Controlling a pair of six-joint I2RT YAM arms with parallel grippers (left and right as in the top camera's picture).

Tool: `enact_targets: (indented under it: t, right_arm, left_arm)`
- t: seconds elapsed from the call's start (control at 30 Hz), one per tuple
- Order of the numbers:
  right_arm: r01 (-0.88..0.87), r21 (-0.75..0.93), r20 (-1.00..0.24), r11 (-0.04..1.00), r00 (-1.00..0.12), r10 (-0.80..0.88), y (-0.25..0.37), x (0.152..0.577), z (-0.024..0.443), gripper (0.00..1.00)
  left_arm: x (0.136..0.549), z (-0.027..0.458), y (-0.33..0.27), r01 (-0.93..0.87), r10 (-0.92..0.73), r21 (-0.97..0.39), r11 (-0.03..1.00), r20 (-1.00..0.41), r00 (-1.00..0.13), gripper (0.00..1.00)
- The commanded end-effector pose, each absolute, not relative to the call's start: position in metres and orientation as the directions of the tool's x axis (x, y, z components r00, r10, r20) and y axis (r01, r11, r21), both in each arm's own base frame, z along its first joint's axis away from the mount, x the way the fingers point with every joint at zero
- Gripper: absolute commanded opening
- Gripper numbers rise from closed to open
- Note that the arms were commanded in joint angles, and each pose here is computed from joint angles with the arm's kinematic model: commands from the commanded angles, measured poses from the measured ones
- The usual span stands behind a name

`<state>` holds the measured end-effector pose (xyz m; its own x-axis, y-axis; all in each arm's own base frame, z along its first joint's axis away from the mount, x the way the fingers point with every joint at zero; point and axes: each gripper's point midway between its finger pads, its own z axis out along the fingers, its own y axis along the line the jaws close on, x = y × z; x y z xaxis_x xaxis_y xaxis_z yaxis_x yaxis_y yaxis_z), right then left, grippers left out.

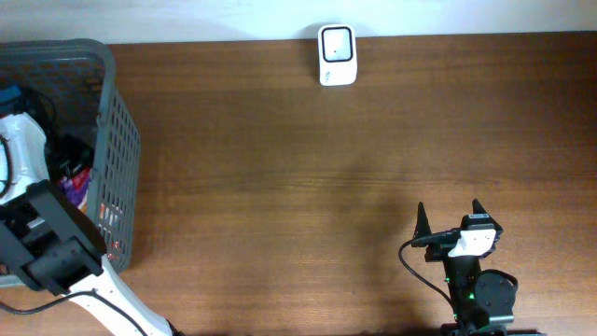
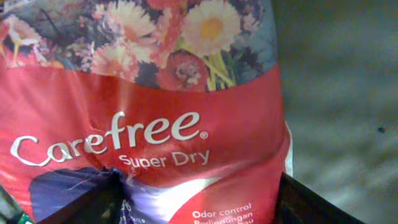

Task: Scan the item barcode
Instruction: 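Grasp the purple Carefree liner pack in the basket with the left gripper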

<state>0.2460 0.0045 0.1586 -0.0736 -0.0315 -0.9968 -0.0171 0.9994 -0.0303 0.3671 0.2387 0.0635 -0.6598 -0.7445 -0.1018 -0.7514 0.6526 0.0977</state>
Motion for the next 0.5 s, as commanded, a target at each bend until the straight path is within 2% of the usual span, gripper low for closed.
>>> enact_targets:
  t: [0.0, 0.1, 0.23, 0.47]
  right_arm:
    - [-0.01, -0.031, -0.996, 0.999, -0.08, -0.032, 0.003, 0.246, 0.155, 0.99]
    - [-0.01, -0.031, -0.996, 0.999, -0.08, -0.032, 0.003, 0.246, 0.155, 0.98]
    - [-0.01, -0.031, -0.996, 0.999, -0.08, -0.032, 0.003, 0.246, 0.155, 0.98]
    - [-0.01, -0.031, -0.996, 0.999, -0.08, -0.031, 0.003, 0.246, 0.155, 0.98]
  left_arm:
    - [0.346, 0.039, 0.238, -0.757, -0.764, 0.162, 0.633, -0.026, -0.645, 0.34]
    - [0.347, 0.048, 0.239, -0.757, -0.764, 0.162, 0.633, -0.027, -0.645, 0.02]
    - [0.359, 0.096, 0.246, -0.764, -0.762, 0.144, 0.629, -0.075, -0.643, 0.0]
    - [0.38, 0.242, 0.24, -0.77, -0.741, -0.032, 0.638, -0.299, -0.601, 0.0]
